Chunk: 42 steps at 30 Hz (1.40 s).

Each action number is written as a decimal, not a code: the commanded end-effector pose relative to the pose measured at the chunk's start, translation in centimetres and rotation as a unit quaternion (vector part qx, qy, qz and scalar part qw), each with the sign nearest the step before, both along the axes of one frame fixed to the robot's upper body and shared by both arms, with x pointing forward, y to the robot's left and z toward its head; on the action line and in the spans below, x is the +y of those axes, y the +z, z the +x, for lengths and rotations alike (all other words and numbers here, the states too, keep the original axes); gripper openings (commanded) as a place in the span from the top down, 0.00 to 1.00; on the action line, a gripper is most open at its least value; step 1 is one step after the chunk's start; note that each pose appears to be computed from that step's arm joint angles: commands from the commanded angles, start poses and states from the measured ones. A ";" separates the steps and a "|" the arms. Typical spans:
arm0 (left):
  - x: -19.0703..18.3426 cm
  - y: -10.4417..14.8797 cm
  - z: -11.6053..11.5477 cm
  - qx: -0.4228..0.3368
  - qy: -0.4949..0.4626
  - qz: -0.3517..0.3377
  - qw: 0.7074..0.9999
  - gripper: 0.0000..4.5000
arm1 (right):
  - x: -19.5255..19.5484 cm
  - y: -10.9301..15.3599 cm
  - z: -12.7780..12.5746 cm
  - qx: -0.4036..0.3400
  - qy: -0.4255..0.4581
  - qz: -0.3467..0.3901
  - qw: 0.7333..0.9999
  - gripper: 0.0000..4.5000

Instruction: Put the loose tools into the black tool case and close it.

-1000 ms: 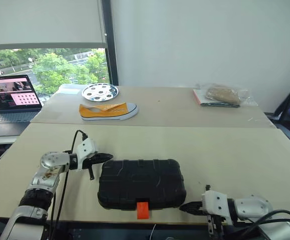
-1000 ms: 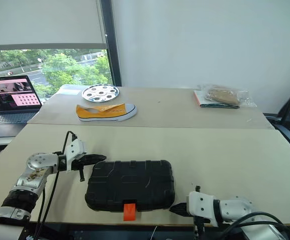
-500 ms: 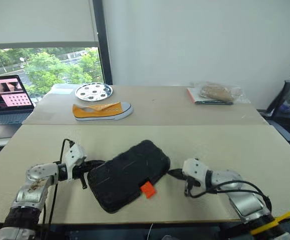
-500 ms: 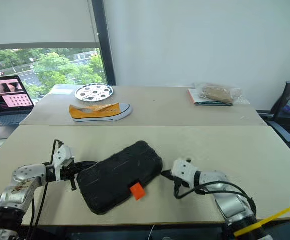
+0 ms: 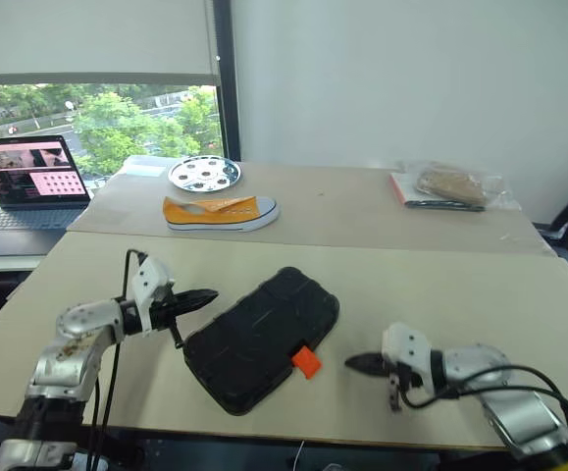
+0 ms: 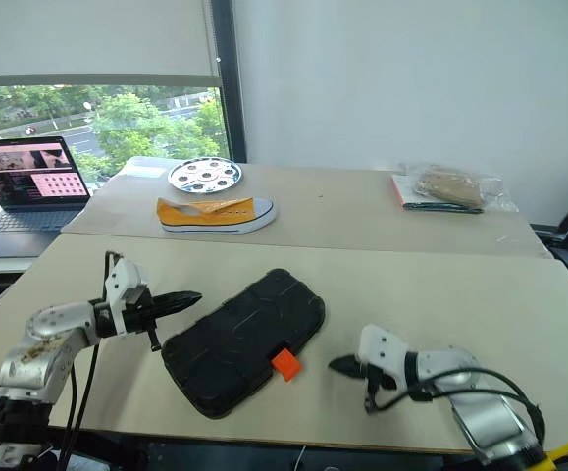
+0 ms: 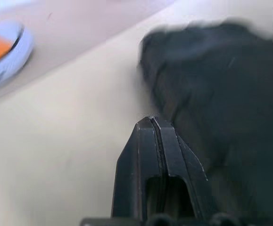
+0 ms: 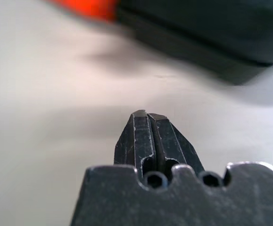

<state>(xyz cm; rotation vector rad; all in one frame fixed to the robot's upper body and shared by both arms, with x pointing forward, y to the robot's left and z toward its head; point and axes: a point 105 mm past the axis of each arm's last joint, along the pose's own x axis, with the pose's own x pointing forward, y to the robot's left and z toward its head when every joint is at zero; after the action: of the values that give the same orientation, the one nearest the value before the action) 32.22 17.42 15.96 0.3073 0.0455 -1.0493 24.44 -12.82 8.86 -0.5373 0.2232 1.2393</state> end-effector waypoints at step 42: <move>-3.4 -4.9 0.1 0.065 -0.037 0.112 0.991 1.00 | 4.8 2.1 1.7 -0.036 0.036 0.009 0.999 0.99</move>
<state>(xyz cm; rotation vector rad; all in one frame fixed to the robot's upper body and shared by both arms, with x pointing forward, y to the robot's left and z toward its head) 32.59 13.29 13.66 0.4474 0.1622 -1.1510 26.34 -7.51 9.31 -0.5616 0.1915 1.2931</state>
